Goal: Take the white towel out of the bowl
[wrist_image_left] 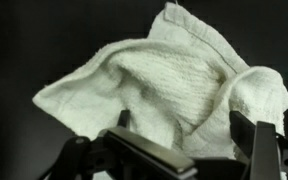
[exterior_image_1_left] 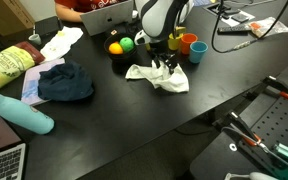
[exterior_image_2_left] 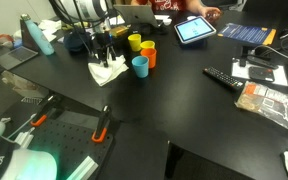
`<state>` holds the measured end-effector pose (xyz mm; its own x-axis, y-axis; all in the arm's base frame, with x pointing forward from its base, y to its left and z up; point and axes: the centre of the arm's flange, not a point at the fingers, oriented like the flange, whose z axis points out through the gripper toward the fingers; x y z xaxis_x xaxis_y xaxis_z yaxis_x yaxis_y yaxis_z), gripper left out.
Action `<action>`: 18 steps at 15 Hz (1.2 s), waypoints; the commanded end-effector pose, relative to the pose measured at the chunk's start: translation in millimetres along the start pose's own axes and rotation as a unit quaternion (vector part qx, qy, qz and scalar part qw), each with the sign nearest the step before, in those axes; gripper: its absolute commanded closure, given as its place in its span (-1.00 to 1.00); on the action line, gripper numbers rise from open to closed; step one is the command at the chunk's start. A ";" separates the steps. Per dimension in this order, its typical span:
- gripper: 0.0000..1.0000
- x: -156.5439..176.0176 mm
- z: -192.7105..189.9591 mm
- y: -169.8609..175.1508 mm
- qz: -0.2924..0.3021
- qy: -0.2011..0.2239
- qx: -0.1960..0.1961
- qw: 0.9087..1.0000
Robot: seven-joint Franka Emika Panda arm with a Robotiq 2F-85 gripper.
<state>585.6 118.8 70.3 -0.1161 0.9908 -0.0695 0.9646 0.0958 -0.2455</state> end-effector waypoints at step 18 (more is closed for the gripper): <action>-1.00 -24.8 -17.2 63.3 0.129 -0.031 -0.117 0.984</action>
<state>656.6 100.4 61.5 0.0466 0.9912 -0.1241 0.9958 -0.0560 -0.0730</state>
